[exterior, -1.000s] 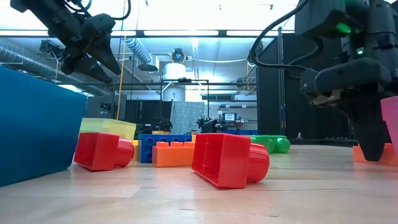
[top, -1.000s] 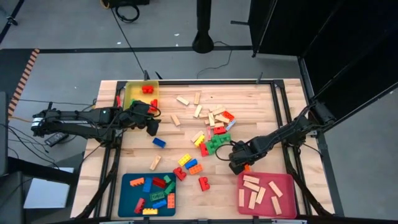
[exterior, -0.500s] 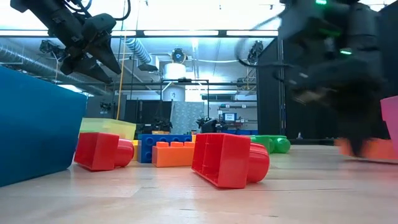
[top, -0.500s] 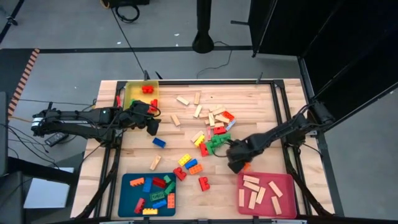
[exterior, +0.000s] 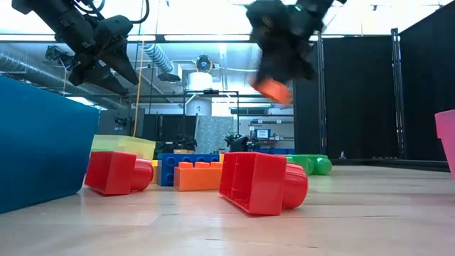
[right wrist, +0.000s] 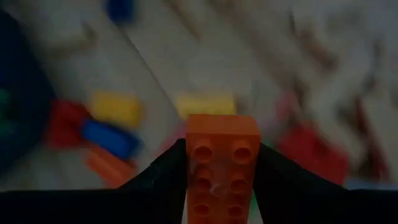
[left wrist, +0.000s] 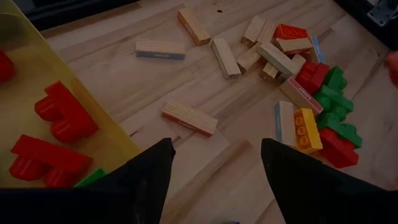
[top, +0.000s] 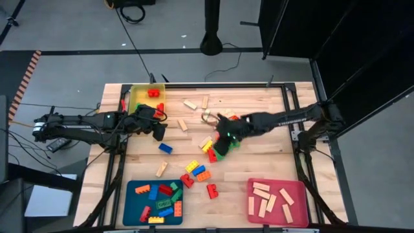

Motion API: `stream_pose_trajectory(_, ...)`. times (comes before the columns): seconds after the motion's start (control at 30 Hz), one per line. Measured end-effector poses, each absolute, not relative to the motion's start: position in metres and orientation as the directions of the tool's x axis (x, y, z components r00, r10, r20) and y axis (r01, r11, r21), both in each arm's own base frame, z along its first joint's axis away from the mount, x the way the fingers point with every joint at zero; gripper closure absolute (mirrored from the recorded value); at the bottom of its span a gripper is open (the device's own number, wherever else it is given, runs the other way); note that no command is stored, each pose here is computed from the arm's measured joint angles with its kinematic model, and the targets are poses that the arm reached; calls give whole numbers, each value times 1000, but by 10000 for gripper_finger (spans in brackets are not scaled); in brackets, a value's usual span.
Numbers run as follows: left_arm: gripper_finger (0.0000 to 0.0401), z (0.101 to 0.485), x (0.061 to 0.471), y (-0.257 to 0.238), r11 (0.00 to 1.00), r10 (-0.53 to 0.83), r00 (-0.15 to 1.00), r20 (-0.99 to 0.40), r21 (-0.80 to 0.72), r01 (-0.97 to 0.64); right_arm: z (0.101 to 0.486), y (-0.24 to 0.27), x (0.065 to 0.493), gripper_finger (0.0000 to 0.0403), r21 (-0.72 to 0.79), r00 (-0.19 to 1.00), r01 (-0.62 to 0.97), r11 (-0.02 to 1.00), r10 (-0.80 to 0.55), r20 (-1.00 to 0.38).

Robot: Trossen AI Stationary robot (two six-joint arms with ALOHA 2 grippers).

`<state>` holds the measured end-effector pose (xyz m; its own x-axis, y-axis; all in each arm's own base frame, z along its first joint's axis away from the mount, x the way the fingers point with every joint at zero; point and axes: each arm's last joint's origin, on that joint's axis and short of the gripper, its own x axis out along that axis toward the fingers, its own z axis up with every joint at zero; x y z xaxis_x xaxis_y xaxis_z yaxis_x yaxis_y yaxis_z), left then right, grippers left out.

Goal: Sort blocks by size
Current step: Put the orange game piece into the blue bin

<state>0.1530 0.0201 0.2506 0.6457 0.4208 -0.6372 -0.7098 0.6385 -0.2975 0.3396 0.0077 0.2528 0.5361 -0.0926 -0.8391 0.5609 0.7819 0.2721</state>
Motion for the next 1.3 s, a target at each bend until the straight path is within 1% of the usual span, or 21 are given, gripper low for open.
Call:
stream_pose_trajectory(0.1,148,251,153,20,639,421,646,-637,-298,-710,277,1,357,250,307,664,477,824,-109,-740)
stream_pose_trajectory(0.23,148,251,153,20,628,421,645,-638,-308,-714,294,3,384,250,283,762,342,896,-88,-641)
stream_pose_trajectory(0.37,148,250,153,20,624,421,644,-639,-311,-717,290,23,422,250,163,792,122,979,3,-611)
stream_pose_trajectory(0.47,148,250,153,20,624,421,643,-640,-310,-717,284,41,451,250,106,800,-18,994,78,-595)
stream_pose_trajectory(0.63,148,250,153,20,625,421,643,-640,-309,-717,257,60,498,250,135,777,-225,965,261,-572)
stream_pose_trajectory(0.73,148,250,153,20,625,421,642,-640,-308,-717,241,69,522,250,133,769,-323,937,341,-540)
stream_pose_trajectory(0.87,148,250,153,20,626,421,642,-640,-308,-717,220,87,543,250,135,728,-449,883,449,-518)
stream_pose_trajectory(1.0,148,250,153,20,626,421,642,-640,-307,-717,212,103,561,250,132,710,-553,822,548,-442)
stream_pose_trajectory(1.13,148,250,153,20,626,421,643,-640,-308,-717,201,112,568,250,141,685,-615,776,614,-391)
stream_pose_trajectory(1.23,148,250,153,20,625,421,643,-640,-309,-717,189,117,571,250,137,685,-625,768,624,-375)
stream_pose_trajectory(1.3,148,250,153,20,624,421,643,-640,-310,-717,186,117,570,250,146,678,-621,770,622,-393)
